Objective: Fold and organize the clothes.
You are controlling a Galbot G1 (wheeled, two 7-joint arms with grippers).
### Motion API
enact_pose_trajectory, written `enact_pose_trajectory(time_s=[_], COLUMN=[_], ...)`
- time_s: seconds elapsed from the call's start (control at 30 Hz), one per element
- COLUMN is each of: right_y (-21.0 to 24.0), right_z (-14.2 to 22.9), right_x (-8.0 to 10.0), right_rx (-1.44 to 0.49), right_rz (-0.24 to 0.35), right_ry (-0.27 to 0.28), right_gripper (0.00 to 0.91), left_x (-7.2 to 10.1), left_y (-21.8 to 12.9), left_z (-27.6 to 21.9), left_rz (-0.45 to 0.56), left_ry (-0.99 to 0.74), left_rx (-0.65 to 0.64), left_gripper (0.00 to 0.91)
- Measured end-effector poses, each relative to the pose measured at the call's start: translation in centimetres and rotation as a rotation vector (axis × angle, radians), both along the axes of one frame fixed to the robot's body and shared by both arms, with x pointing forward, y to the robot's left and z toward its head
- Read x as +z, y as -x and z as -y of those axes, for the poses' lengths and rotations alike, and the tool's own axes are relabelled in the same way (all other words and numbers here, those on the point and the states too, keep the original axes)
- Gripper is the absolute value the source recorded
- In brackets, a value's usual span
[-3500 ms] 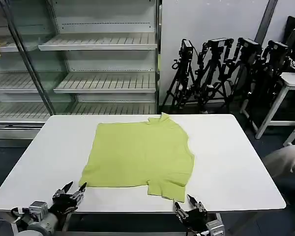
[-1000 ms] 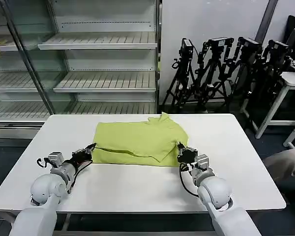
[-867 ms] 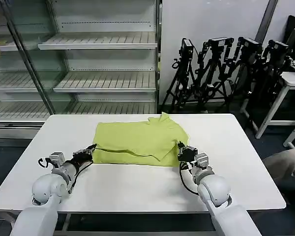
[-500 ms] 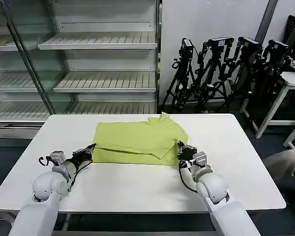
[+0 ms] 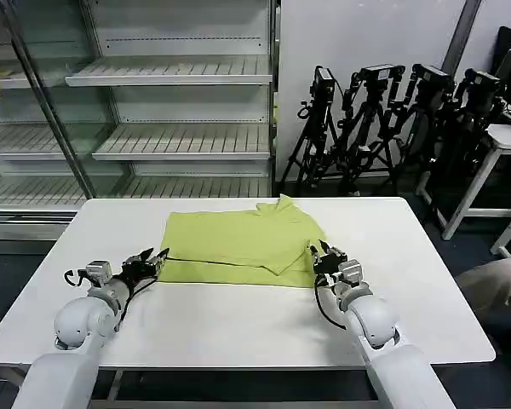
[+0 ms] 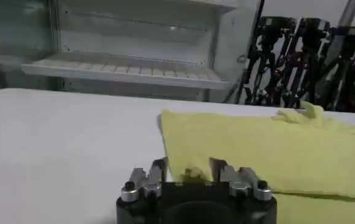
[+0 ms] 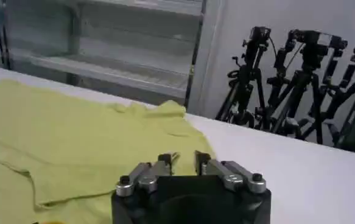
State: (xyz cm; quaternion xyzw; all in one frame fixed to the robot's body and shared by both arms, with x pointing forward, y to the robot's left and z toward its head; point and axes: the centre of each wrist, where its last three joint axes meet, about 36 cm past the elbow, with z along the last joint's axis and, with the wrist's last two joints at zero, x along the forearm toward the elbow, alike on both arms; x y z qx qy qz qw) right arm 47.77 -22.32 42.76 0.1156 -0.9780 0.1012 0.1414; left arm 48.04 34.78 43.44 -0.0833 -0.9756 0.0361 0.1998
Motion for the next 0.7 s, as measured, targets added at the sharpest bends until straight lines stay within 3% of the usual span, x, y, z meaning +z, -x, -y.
enact_pose_trajectory(time_s=[0.23,0.27,0.3,0.33,0.37,0.7], right_y=[3.2,3.6,4.1,4.5,4.9,6.8], right_z=[0.5,0.6,0.7,0.7,0.7,0.6], right_x=[-0.3,-0.3,-0.3,-0.3,-0.3,-0.1], right_rx=[-0.007,-0.007,-0.007,-0.006,-0.004,0.000], right_rz=[-0.050,-0.059,-0.068,-0.074,-0.079,-0.115], right_ry=[0.005,0.006,0.007,0.007,0.007,-0.012], right_gripper=[0.907,0.856,0.171,0.010,0.000,0.000], left_x=[-0.1,-0.2,-0.4,-0.5,-0.5,-0.8], left_y=[2.0,2.2,2.5,2.7,2.9,4.3], left_z=[0.5,0.5,0.5,0.5,0.5,0.8], left_rz=[-0.026,-0.032,-0.038,-0.043,-0.045,-0.061], left_ry=[-0.053,-0.057,-0.061,-0.064,-0.068,-0.058], left_rx=[-0.010,-0.010,-0.007,-0.004,-0.001,-0.008], left_gripper=[0.907,0.907,0.645,0.202,0.010,0.020])
